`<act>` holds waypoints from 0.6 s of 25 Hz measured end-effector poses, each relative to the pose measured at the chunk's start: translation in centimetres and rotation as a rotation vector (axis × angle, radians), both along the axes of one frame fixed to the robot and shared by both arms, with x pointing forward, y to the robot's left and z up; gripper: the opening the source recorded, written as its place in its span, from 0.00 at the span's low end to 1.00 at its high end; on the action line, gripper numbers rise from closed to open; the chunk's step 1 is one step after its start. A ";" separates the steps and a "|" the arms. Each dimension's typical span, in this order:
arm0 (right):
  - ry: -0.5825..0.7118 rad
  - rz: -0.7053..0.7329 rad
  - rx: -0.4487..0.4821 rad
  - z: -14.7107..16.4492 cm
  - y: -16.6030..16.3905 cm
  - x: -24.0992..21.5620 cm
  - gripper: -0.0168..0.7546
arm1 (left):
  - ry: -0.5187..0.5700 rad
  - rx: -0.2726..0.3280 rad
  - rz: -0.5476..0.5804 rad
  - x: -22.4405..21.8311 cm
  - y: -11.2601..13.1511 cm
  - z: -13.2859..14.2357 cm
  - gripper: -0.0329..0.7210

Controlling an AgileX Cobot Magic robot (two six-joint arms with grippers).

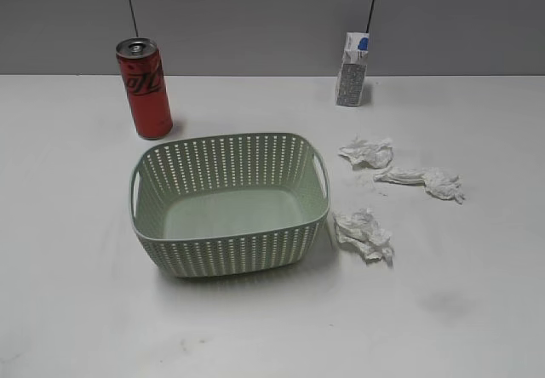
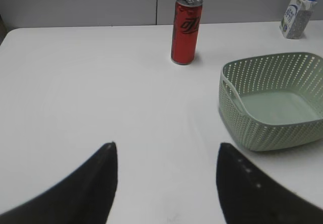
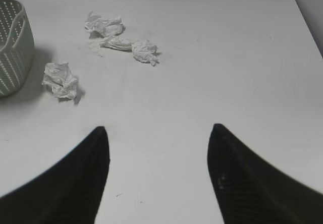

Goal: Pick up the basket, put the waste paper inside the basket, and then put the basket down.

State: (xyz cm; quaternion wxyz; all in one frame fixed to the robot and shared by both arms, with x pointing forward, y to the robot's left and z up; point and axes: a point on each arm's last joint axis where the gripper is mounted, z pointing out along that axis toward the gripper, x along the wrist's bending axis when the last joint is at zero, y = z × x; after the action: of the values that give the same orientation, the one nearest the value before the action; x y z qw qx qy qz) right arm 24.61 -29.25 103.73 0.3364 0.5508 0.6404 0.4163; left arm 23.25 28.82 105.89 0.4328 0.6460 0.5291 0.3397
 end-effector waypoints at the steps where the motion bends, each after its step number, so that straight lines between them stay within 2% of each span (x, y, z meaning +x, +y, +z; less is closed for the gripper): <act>1: 0.000 0.000 0.000 0.0 0.0 0.0 0.63 | -0.001 0.000 0.000 0.0 0.0 0.0 0.67; 6: -0.001 0.001 0.002 0.0 0.0 0.0 0.63 | -0.011 -0.019 -0.010 0.0 -0.1 0.1 0.67; 11: 0.000 0.002 0.004 0.0 0.0 0.0 0.63 | -0.092 -0.093 -0.029 0.6 -0.5 1.2 0.67; 15: 0.000 0.003 0.006 0.0 0.0 0.0 0.63 | -0.061 -0.161 -0.031 3.0 -0.9 2.2 0.67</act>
State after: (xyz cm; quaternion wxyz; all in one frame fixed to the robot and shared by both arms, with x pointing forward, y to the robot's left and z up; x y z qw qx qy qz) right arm 24.60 -29.20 103.74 0.3343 0.5507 0.6400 0.4187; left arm 26.27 27.89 108.08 0.5044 0.6065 0.5312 0.3091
